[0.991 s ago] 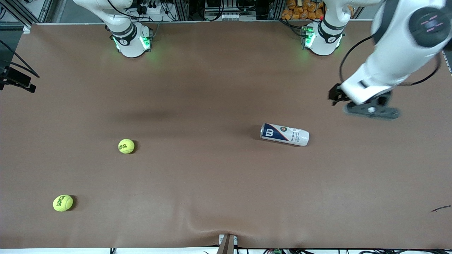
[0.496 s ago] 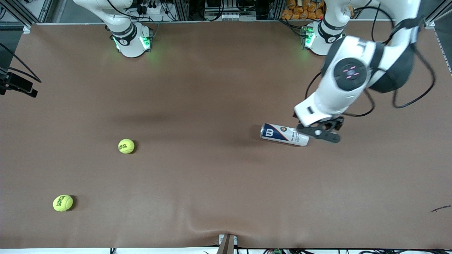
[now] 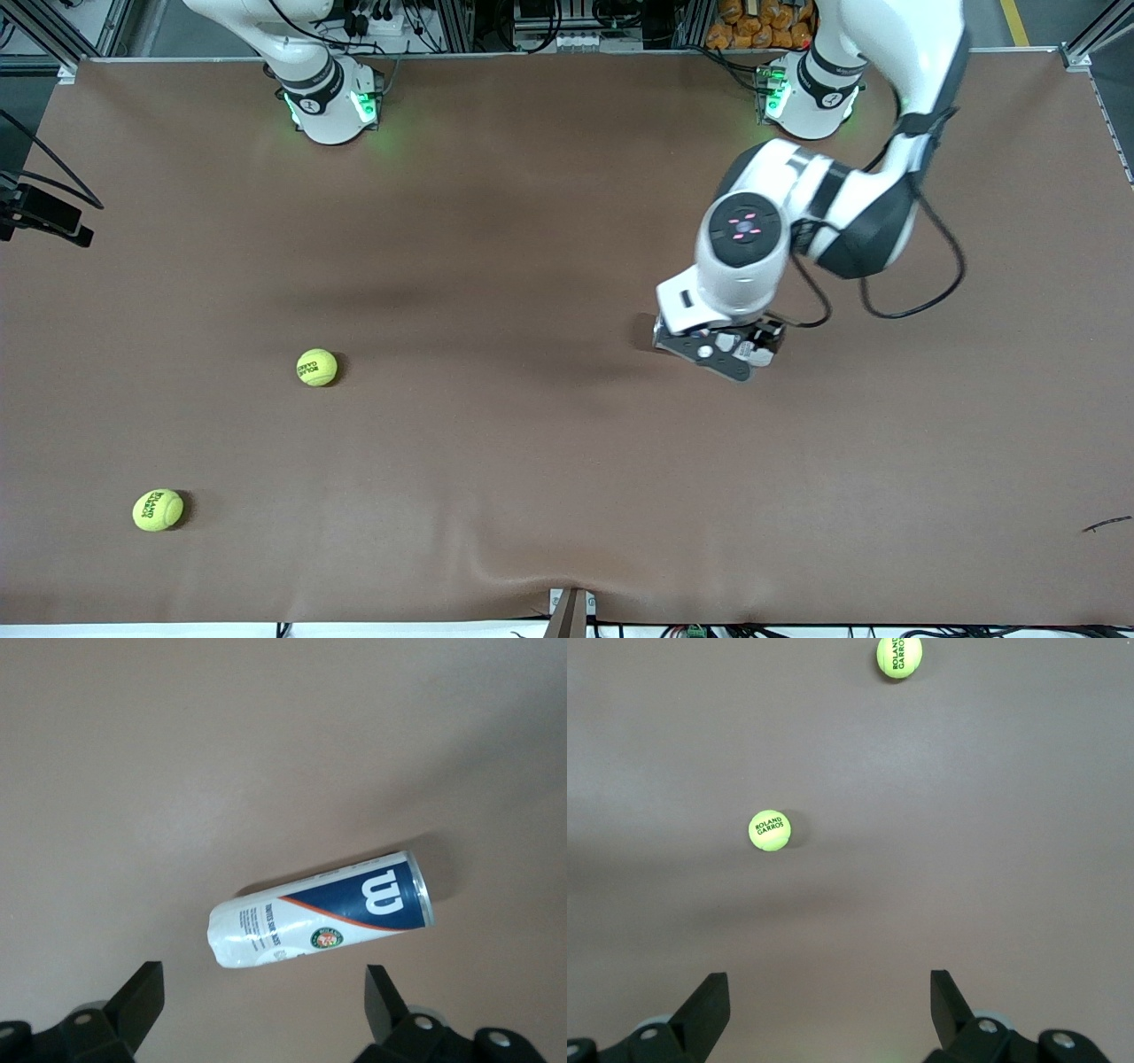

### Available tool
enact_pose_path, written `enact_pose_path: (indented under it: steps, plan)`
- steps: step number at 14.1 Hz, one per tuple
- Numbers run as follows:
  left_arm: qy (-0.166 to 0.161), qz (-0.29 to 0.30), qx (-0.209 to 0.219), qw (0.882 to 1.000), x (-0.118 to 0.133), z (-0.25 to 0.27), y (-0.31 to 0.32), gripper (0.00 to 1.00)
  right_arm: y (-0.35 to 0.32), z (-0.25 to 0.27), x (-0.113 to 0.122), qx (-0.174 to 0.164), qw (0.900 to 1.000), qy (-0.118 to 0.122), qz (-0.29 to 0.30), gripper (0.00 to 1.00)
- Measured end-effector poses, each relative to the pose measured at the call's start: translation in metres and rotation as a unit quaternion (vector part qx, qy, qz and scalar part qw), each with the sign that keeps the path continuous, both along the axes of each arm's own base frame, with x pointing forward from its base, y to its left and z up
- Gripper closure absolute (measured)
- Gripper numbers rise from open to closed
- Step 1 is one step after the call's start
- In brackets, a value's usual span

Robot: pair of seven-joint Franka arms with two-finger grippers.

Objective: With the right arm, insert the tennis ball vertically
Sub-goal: 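Grasp the can with the left gripper and lift it upright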

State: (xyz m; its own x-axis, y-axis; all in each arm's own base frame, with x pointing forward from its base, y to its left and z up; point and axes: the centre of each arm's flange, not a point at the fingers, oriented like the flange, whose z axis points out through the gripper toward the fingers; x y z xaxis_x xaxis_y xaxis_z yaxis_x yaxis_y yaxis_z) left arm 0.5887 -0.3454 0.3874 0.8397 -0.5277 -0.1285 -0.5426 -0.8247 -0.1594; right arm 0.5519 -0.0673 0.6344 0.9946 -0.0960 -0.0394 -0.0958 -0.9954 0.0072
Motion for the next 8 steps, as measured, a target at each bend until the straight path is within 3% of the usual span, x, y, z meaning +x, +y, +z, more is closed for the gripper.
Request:
enact_pose_path:
  steps: [4,8]
  plan:
    - [0.009,-0.046,0.001,0.999,-0.003,-0.034,-0.027,0.00,0.000,-0.003,0.002,0.000,1.000,0.002,0.000,0.00]
    - [0.030,-0.150,0.018,0.988,0.000,-0.049,-0.025,0.00,0.000,-0.003,0.002,0.000,1.000,0.002,0.000,0.00]
